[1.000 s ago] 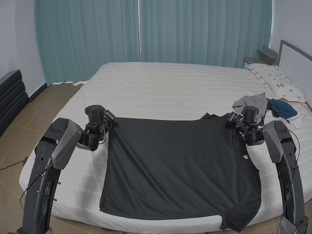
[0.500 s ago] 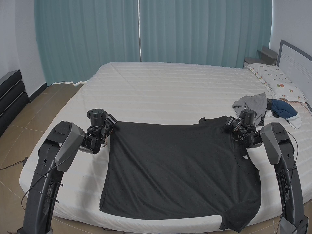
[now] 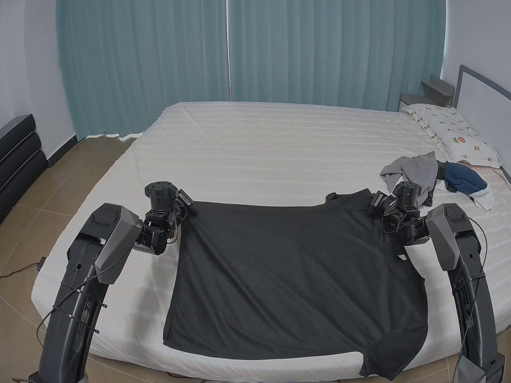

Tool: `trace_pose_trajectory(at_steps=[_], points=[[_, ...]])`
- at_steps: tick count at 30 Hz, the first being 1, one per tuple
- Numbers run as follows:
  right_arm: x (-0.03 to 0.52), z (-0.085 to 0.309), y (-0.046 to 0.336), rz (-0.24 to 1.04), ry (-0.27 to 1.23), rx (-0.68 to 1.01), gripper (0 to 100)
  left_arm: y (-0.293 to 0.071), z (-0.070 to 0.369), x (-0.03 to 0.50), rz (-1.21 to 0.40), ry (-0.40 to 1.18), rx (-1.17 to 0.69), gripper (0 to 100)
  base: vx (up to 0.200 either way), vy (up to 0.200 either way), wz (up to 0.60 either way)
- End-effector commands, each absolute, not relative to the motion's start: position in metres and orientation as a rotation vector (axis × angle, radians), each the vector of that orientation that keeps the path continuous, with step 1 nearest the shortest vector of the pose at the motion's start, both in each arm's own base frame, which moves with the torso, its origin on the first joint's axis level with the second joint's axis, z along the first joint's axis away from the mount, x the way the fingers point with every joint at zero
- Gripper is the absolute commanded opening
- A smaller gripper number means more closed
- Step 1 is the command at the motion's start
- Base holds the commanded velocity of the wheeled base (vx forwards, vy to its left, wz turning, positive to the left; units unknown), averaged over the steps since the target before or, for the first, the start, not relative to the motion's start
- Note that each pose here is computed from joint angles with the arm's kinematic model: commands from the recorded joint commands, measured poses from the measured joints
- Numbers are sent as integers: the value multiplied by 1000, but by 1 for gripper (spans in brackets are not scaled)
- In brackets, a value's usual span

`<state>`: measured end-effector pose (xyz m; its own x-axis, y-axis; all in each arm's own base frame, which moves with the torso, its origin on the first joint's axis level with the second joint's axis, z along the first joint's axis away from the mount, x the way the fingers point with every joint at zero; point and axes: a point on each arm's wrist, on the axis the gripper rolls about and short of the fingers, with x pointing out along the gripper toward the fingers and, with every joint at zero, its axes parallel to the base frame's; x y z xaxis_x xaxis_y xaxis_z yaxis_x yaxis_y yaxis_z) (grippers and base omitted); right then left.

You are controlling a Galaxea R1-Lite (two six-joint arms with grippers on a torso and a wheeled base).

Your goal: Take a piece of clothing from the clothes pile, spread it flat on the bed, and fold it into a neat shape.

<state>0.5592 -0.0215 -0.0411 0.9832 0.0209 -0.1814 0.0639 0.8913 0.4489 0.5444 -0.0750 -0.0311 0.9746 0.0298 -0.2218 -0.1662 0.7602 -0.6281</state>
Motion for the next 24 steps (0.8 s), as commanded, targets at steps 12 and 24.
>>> trace_pose_trajectory(at_steps=[12,24], points=[[559,6,-37,-126,78,484,100,-65,4,531,155,178,-705,100,0,0,0],[428,64,-12,-89,309,563,100,-73,86,433,67,268,-702,100,0,0,0]])
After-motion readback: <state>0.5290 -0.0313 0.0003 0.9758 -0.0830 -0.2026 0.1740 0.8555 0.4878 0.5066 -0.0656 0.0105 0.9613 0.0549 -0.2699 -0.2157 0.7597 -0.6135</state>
